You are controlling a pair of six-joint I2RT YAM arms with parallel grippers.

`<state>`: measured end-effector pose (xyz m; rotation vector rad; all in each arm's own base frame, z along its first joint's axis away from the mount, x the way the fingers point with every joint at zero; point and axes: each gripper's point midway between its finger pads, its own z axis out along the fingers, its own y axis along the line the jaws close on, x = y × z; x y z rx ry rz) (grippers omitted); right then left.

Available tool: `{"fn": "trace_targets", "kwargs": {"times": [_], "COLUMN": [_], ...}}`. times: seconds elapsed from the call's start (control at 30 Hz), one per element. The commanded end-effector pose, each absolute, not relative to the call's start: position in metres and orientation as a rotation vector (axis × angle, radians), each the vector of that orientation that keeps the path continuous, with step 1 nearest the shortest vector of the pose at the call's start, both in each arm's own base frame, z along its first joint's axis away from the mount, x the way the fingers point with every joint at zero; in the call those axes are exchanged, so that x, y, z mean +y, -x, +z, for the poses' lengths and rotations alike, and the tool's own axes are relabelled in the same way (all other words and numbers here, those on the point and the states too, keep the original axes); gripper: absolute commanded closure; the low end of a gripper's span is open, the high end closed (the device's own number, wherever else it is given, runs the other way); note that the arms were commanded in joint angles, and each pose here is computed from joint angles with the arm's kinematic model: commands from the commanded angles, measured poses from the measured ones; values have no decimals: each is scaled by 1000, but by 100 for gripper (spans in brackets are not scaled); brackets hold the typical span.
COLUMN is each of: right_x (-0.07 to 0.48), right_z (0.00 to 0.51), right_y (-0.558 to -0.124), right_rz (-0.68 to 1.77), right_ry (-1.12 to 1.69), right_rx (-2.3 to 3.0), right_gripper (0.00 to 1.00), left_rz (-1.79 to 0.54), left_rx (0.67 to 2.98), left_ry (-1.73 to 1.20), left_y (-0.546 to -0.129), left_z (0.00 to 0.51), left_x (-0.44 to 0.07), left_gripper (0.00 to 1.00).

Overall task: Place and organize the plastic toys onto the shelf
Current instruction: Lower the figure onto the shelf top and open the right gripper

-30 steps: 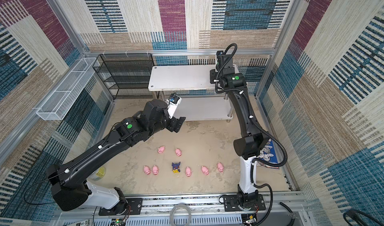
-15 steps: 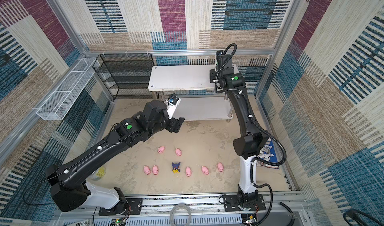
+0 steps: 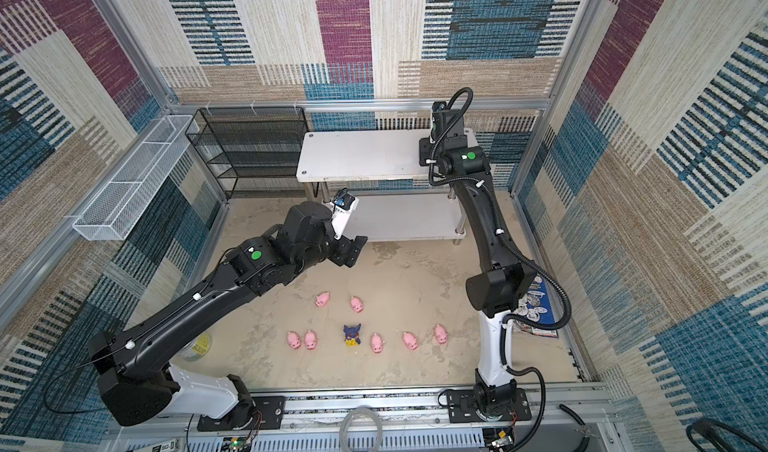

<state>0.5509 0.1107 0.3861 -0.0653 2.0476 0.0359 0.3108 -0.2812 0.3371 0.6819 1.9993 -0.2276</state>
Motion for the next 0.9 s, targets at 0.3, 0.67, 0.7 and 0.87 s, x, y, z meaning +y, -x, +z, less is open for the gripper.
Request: {"fn": "trace_targets", "kwargs": {"times": [0.3, 0.67, 0.7, 0.87], "right_x": [116, 116, 116, 114], "right_z": [371, 373, 374, 381], "right_y": [-552, -553, -553, -551], "right_rz": [74, 79, 81, 78], "right_ry": [56, 45, 42, 30], "right_rx": [2091, 2085, 2081, 2064], "right_gripper": [51, 37, 34, 26], "left_rz": [-245, -236, -236, -237], "left_rx": [2000, 2001, 1999, 1998], "left_ry": [-637, -623, -621, -618], "left_y": [-312, -312, -312, -312], "left_z": [338, 338, 339, 340], "left_x": [-278, -273, -273, -272], "left_gripper": [11, 11, 11, 11]}}
